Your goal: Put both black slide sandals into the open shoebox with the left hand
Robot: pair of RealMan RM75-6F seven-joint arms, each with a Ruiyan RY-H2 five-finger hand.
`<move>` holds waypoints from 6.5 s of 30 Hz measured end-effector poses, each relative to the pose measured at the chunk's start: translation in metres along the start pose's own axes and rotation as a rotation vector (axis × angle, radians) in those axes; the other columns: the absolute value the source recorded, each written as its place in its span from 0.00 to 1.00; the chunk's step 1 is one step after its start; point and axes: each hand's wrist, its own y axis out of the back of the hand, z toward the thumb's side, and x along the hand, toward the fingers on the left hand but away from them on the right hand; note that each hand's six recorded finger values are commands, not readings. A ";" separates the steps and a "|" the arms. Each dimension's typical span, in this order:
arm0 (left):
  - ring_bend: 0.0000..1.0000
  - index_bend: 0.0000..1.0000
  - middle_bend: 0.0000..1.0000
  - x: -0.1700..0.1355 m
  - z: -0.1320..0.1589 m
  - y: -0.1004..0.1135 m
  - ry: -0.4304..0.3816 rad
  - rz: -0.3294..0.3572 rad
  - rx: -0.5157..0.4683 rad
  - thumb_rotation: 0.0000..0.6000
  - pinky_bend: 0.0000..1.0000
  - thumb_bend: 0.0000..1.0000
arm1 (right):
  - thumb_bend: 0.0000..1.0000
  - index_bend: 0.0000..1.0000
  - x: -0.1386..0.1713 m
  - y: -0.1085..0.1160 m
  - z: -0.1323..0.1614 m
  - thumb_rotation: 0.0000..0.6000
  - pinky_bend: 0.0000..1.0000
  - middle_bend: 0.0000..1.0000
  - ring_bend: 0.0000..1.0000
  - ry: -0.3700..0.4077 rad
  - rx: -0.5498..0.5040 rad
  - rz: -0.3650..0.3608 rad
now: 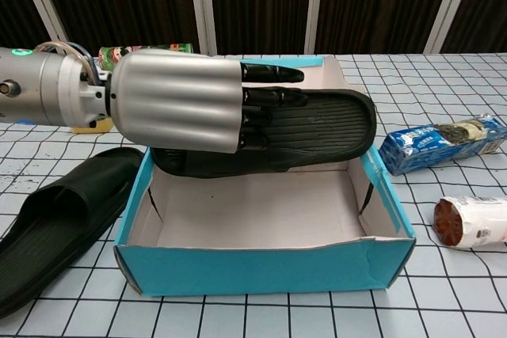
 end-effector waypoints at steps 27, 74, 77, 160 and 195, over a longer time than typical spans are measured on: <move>0.11 0.50 0.54 -0.001 0.027 -0.017 -0.041 -0.054 -0.106 1.00 0.12 0.38 | 0.27 0.14 -0.001 -0.002 0.000 1.00 0.07 0.06 0.10 -0.007 0.002 0.010; 0.13 0.41 0.56 0.007 0.062 -0.031 -0.134 -0.201 -0.277 1.00 0.13 0.39 | 0.27 0.14 0.001 -0.001 -0.002 1.00 0.07 0.06 0.11 -0.018 -0.002 0.011; 0.13 0.41 0.56 0.005 0.064 -0.034 -0.134 -0.222 -0.289 1.00 0.13 0.39 | 0.27 0.14 0.001 -0.001 -0.002 1.00 0.07 0.06 0.11 -0.017 -0.002 0.011; 0.00 0.17 0.07 0.002 0.017 -0.021 -0.052 -0.258 -0.118 1.00 0.09 0.34 | 0.27 0.17 0.001 -0.004 -0.003 1.00 0.07 0.06 0.11 -0.050 -0.009 0.036; 0.08 0.28 0.41 0.004 0.008 -0.014 0.017 -0.234 -0.077 1.00 0.10 0.35 | 0.27 0.17 0.000 -0.006 -0.005 1.00 0.07 0.06 0.11 -0.061 -0.011 0.052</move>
